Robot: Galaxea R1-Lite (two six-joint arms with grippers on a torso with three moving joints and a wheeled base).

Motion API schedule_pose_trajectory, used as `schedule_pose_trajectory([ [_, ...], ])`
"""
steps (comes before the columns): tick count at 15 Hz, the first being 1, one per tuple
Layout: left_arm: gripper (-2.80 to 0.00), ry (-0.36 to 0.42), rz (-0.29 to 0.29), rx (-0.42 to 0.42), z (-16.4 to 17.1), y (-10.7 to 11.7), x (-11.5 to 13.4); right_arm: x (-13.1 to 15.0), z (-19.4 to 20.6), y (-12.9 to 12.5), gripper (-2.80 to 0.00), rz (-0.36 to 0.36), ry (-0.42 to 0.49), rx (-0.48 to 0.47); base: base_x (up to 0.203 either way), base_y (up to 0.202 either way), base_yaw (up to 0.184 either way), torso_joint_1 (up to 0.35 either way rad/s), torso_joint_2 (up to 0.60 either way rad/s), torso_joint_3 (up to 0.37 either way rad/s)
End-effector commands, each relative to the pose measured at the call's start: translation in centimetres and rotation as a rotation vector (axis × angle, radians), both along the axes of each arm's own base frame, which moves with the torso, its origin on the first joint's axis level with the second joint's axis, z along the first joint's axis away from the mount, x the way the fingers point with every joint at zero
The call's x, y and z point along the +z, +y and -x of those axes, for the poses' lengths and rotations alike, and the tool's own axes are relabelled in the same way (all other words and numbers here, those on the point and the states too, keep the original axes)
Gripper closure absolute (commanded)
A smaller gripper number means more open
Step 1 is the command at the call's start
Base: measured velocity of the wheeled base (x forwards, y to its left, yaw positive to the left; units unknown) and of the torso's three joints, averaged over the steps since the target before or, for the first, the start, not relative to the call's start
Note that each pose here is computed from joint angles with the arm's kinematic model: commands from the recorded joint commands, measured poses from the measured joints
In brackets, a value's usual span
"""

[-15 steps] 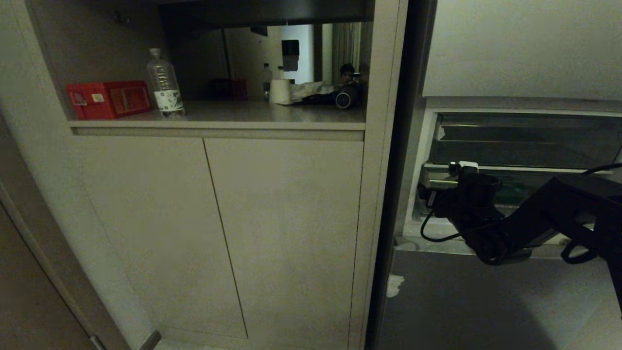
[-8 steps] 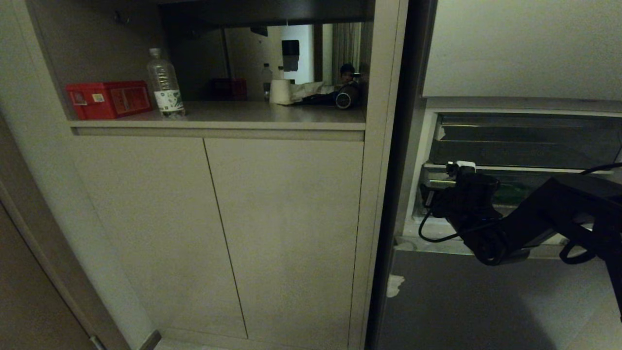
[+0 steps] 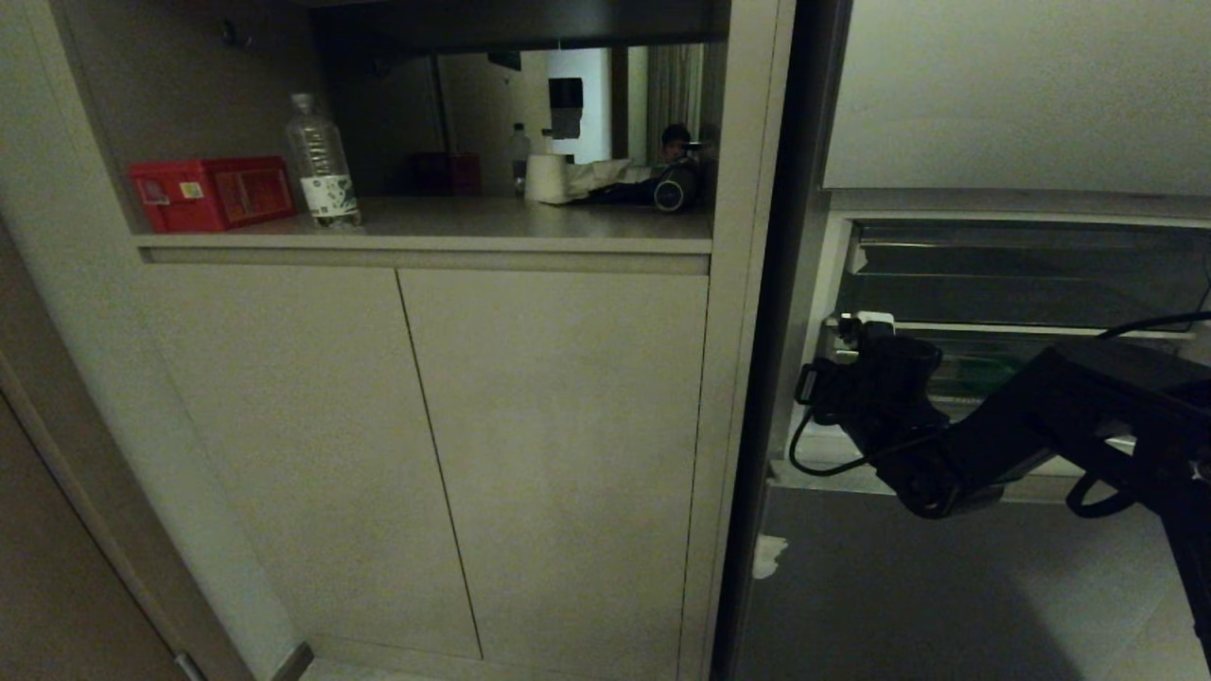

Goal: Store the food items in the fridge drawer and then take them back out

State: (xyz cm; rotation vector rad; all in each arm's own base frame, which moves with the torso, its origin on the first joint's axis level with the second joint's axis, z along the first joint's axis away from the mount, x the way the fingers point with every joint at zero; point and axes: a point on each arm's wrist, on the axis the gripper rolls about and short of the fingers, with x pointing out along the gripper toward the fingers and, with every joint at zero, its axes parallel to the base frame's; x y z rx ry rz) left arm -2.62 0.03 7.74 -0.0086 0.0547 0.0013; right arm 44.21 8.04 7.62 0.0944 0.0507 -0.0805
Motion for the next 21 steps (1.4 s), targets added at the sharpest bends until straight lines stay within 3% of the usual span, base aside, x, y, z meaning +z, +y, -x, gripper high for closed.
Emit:
schedule_pose_trajectory([
  [1, 0.0, 0.001, 0.0, 0.0, 0.0, 0.0, 0.0, 0.0, 0.0, 0.2, 0.0, -0.001, -0.005, 0.003, 0.0, 0.0, 0.0, 0.0, 0.0, 0.0],
  [8, 0.0, 0.0, 0.0, 0.0, 0.0, 0.0, 0.0, -0.2, 1.0, -0.7, 0.0, 0.002, 0.026, -0.02, 0.0, 0.0, 0.0, 0.0, 0.0, 0.0],
  [9, 0.0, 0.001, 0.0, 0.0, 0.0, 0.0, 0.0, -0.2, 1.2, -1.2, -2.8, 0.006, 0.031, -0.029, 0.0, 0.0, 0.0, 0.0, 0.0, 0.0],
  [12, 0.0, 0.001, 0.0, 0.0, 0.0, 0.0, 0.0, -0.4, 1.0, -2.2, -2.8, -0.007, 0.034, -0.049, 0.0, 0.0, 0.0, 0.0, 0.0, 0.0],
  [16, 0.0, 0.001, 0.0, 0.0, 0.0, 0.0, 0.0, -0.6, 0.9, -3.6, -2.8, -0.017, -0.026, 0.003, 0.0, 0.0, 0.0, 0.0, 0.0, 0.0],
  [21, 0.0, 0.001, 0.0, 0.0, 0.0, 0.0, 0.0, -1.3, 0.5, -4.0, -2.8, -0.016, -0.025, 0.014, 0.0, 0.0, 0.0, 0.0, 0.0, 0.0],
])
